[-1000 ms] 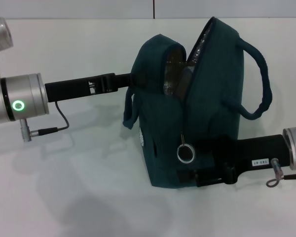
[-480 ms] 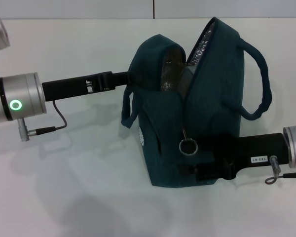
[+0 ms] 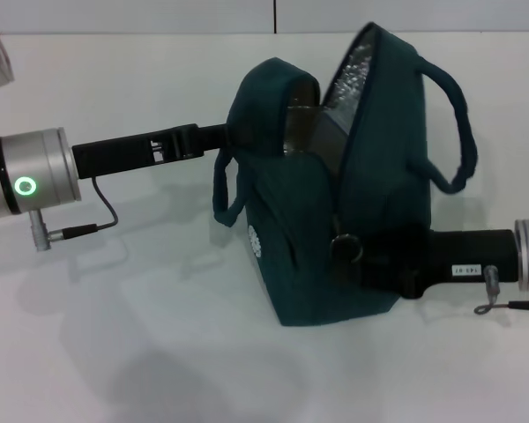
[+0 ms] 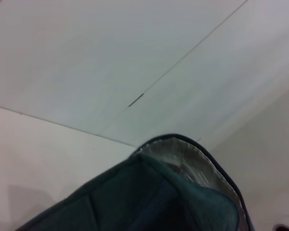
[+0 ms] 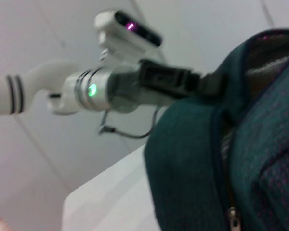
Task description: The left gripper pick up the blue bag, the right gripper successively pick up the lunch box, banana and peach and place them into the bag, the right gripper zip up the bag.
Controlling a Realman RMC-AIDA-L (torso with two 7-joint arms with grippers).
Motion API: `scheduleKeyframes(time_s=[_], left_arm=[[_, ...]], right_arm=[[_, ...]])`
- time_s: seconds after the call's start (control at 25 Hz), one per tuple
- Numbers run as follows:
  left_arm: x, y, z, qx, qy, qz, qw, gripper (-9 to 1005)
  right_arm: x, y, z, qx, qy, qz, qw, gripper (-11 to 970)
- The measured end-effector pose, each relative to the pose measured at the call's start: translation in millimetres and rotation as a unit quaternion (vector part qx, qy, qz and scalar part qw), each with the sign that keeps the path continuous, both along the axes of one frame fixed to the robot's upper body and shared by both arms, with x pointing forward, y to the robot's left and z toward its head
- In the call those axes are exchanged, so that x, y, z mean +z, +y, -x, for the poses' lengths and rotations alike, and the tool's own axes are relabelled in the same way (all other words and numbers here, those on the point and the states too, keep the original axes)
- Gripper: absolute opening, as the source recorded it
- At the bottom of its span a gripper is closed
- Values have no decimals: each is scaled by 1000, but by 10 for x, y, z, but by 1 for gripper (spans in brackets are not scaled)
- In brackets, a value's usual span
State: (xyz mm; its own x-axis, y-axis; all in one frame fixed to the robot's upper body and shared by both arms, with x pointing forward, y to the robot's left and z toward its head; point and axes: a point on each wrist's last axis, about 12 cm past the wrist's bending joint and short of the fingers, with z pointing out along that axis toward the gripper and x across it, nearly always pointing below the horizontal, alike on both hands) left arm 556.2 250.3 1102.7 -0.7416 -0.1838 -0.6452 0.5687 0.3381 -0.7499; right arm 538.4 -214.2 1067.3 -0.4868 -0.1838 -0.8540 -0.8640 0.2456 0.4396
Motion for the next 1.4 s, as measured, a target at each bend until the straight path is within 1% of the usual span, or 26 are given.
scheduleKeyframes(time_s=[0.08,0.2,0.48,0.64,0.72,0.84,1.0,1.16,1.4], left_arm=[[-1,1,1,0,0,0,1000,66],[-4,4,5,1,1,0,1000,66],[-4,3,5,1,1,0,1000,66],[-4,2,5,0,0,0,1000,66],[-5,-2,5,0,0,1,1000,66],[-10,-10,5,1,1,1,1000,66],[-16,-16,4,3,1,0,1000,66],[-24,-18,10,2,-1,-2,1000,67],[-48,-24,22,2,3,1,1000,67]], right_arm=[[-6,-26,-10,-15,-1,-4,1000,422],[-20,-62,2,-26,-1,-6,1000,185],[-26,-94,17,-35,-4,-13,999,71],[-27,-158,64,-39,-6,-17,999,6],[-12,-193,85,-42,-12,-22,999,6],[59,-240,135,-38,-31,-44,998,6],[218,-267,195,-16,-77,-93,993,6],[347,-293,174,-7,-110,-106,988,6],[449,-224,91,7,-130,-107,986,7]])
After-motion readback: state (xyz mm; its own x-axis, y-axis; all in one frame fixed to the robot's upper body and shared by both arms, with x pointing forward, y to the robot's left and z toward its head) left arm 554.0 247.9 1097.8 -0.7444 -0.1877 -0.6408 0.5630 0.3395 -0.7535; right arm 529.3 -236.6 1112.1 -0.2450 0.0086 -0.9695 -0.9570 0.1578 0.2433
